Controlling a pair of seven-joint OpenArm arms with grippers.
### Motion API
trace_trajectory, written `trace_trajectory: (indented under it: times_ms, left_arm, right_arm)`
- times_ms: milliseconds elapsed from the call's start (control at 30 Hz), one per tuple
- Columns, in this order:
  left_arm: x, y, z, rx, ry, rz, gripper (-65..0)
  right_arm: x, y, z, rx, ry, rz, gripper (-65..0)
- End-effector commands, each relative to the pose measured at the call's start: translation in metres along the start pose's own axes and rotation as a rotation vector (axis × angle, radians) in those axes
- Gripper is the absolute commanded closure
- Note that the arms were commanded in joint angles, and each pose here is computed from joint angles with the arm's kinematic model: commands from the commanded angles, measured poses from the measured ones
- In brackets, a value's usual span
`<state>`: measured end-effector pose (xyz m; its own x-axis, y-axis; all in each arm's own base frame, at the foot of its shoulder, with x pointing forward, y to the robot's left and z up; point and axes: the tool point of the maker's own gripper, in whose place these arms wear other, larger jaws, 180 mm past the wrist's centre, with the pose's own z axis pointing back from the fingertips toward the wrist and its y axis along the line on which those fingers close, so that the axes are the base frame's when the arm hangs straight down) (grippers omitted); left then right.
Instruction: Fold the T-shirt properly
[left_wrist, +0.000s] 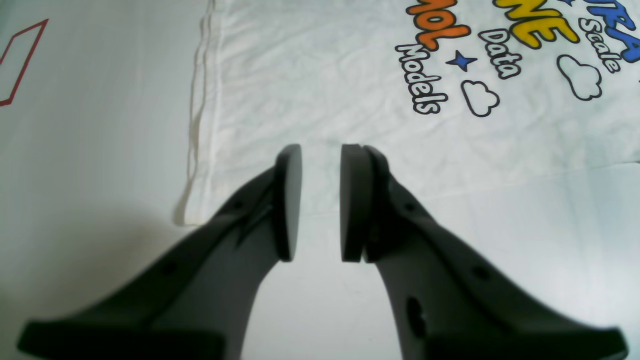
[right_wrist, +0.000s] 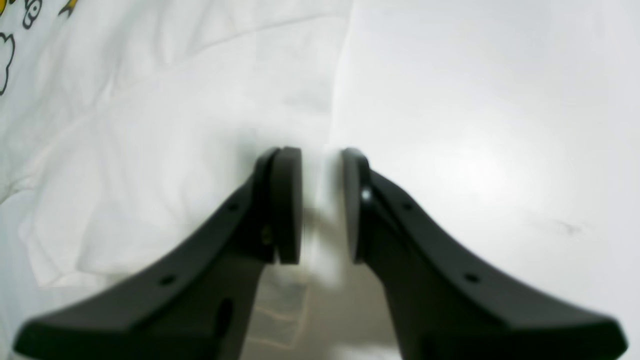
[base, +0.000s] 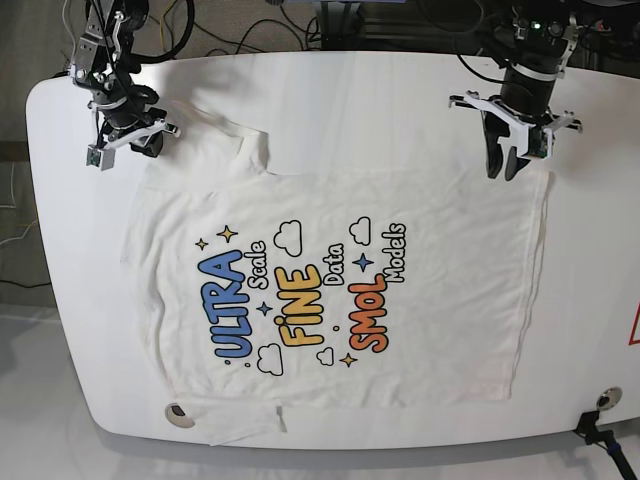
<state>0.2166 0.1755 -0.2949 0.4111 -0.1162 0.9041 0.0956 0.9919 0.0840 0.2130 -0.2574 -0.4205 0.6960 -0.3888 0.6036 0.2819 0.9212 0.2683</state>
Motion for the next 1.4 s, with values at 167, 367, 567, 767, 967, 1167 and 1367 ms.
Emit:
trace_trajectory:
  times_ms: [167,367,567,767,967,1167,1367]
  left_arm:
    - [0.012,0.003,0.0,0.01,-0.045,-0.007,-11.2]
    - [0.011,0.025,0.0,0.069,-0.038,-0.008,-11.6]
    - [-0.024,0.065,-0.01,0.182,0.096,0.012,-13.8]
    - [-0.061,0.085,-0.029,0.15,0.231,0.117,-15.5]
    - [-0.09,0.056,-0.053,-0.092,0.372,0.238,-18.3]
    - [-0.114,0.035,-0.064,-0.285,0.423,0.316,-17.6]
    - [-0.128,0.038,-0.067,-0.313,0.437,0.4,-17.3]
  right_arm:
    - [-0.005,0.008,-0.002,-0.015,0.001,0.1,-10.9]
    - [-0.027,0.025,-0.002,0.03,0.05,0.116,-0.3]
    - [-0.03,0.028,0.0,0.037,0.05,0.128,0.0]
    - [-0.028,0.027,0.0,0.034,0.042,0.129,0.0]
    - [-0.028,0.029,0.0,0.038,0.046,0.132,0.0]
    - [-0.03,0.027,0.001,0.034,0.048,0.137,0.0]
    - [-0.031,0.027,0.001,0.036,0.053,0.138,0.0]
